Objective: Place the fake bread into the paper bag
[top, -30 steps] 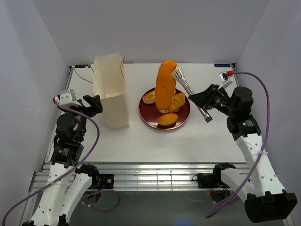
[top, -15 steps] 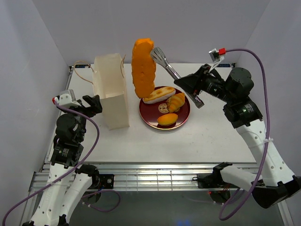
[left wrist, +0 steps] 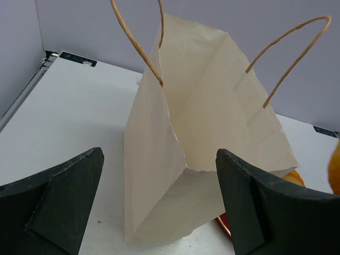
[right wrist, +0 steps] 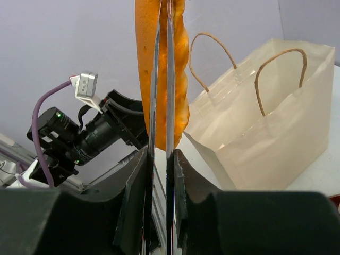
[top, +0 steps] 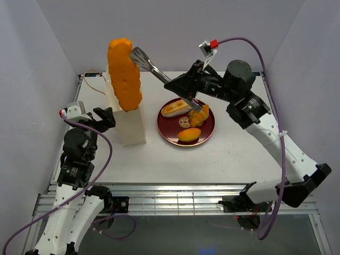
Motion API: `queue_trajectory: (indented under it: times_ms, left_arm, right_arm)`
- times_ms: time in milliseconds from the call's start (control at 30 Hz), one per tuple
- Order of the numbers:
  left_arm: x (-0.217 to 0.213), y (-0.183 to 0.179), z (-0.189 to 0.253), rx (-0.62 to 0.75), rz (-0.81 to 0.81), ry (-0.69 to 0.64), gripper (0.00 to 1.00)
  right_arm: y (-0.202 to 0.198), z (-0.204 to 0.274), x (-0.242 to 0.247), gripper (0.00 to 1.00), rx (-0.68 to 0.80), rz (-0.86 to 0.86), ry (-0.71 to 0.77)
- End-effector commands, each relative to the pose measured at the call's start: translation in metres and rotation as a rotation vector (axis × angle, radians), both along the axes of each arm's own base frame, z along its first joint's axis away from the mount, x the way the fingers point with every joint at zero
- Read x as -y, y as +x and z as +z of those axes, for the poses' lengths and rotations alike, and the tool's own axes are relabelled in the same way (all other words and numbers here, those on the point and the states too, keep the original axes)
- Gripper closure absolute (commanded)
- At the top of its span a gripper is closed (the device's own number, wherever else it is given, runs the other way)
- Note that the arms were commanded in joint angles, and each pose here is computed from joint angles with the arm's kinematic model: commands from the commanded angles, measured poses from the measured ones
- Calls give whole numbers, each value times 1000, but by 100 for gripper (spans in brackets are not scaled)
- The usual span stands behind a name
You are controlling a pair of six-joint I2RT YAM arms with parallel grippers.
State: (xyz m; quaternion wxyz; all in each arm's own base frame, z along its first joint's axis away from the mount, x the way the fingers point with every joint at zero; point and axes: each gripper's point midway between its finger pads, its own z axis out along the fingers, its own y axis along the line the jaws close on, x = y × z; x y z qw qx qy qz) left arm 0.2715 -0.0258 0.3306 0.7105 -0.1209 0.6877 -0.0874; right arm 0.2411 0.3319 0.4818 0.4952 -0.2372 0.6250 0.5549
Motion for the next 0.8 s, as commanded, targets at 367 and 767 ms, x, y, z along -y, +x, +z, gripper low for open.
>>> queue_trajectory:
  times_ms: [367, 767]
  left_arm:
    - [5, 1, 0, 8, -18, 0, 3]
    - [7, 0, 0, 9, -25, 1, 3]
  right_arm:
    - [36, 45, -39, 85, 140, -11, 94]
    - [65, 9, -56, 82, 107, -44, 25]
